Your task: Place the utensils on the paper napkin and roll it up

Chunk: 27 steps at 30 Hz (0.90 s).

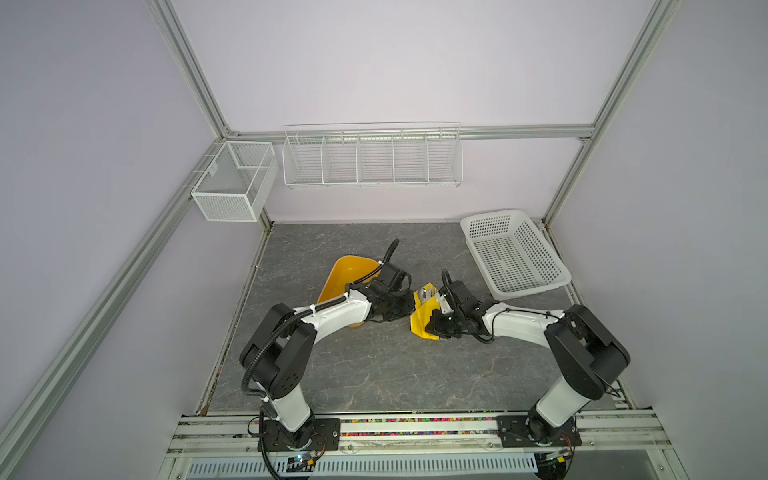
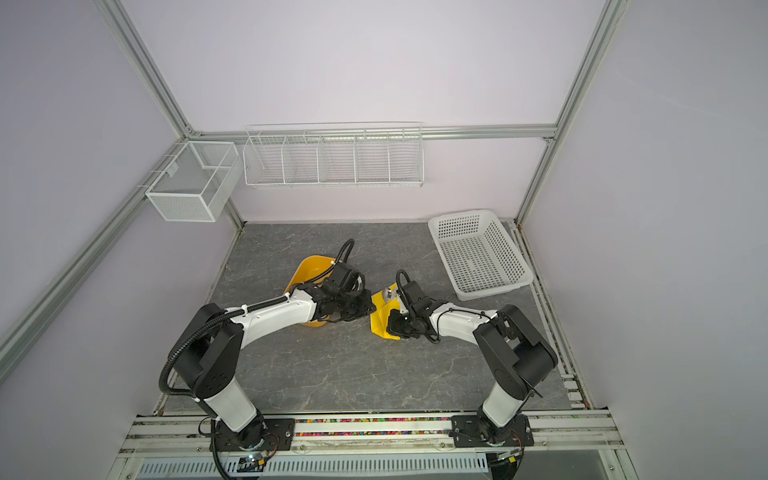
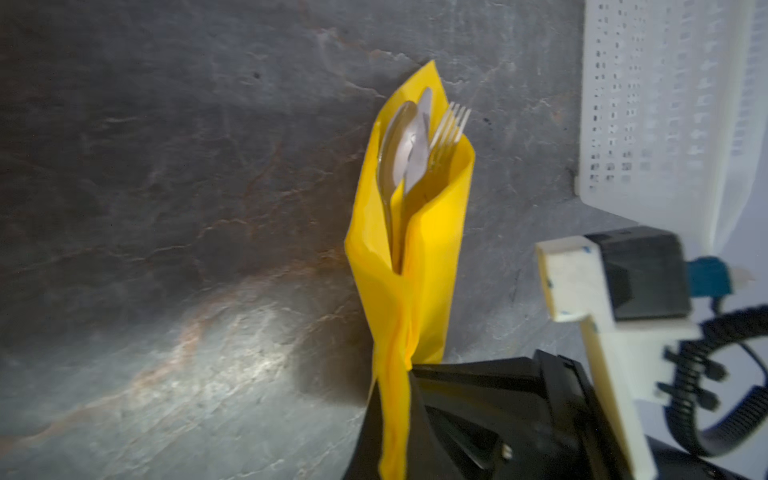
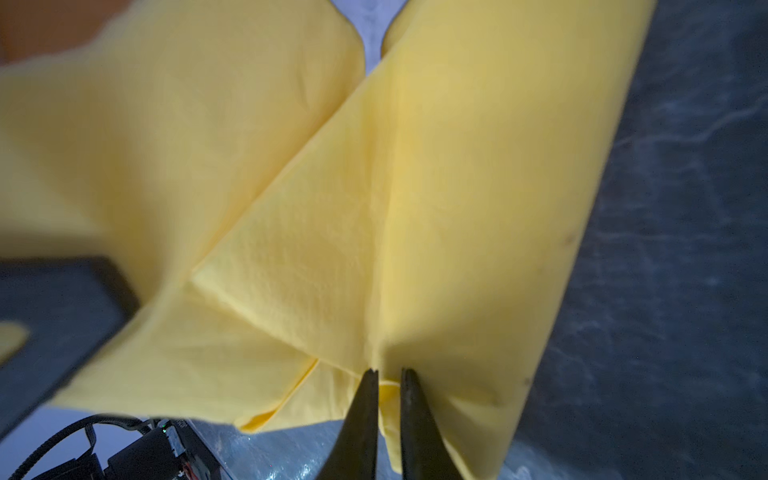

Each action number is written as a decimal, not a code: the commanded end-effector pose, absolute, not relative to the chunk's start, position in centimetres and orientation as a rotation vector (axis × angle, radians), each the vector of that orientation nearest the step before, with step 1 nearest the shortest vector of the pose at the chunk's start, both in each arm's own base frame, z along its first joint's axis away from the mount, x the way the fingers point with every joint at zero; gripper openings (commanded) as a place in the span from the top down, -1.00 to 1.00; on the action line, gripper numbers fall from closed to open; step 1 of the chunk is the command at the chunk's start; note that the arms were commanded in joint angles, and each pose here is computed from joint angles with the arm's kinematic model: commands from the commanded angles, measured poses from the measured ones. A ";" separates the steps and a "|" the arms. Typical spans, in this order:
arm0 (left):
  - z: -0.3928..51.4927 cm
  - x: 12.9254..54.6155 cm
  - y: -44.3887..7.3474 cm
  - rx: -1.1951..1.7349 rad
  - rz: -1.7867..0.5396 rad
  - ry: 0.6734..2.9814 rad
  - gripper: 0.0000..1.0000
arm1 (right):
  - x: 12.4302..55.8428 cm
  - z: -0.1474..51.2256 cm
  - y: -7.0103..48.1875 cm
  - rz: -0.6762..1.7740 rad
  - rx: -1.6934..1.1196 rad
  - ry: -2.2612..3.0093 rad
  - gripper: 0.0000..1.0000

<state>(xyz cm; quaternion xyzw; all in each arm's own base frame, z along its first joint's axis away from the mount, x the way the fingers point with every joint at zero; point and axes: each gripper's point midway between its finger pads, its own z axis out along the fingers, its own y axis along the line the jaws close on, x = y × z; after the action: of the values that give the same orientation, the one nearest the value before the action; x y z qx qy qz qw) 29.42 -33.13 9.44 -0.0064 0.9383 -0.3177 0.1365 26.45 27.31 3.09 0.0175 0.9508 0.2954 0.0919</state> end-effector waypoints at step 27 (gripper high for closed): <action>8.5 28.9 -36.0 -0.012 -0.927 2.840 0.96 | 26.2 2.3 27.9 0.951 0.088 2.806 0.73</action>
<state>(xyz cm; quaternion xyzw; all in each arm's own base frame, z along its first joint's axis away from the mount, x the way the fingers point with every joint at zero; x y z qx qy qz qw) 29.04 -35.17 8.30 -0.0032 0.9499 -0.3013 0.0826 27.06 28.40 4.12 0.0160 0.9374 0.3306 0.1084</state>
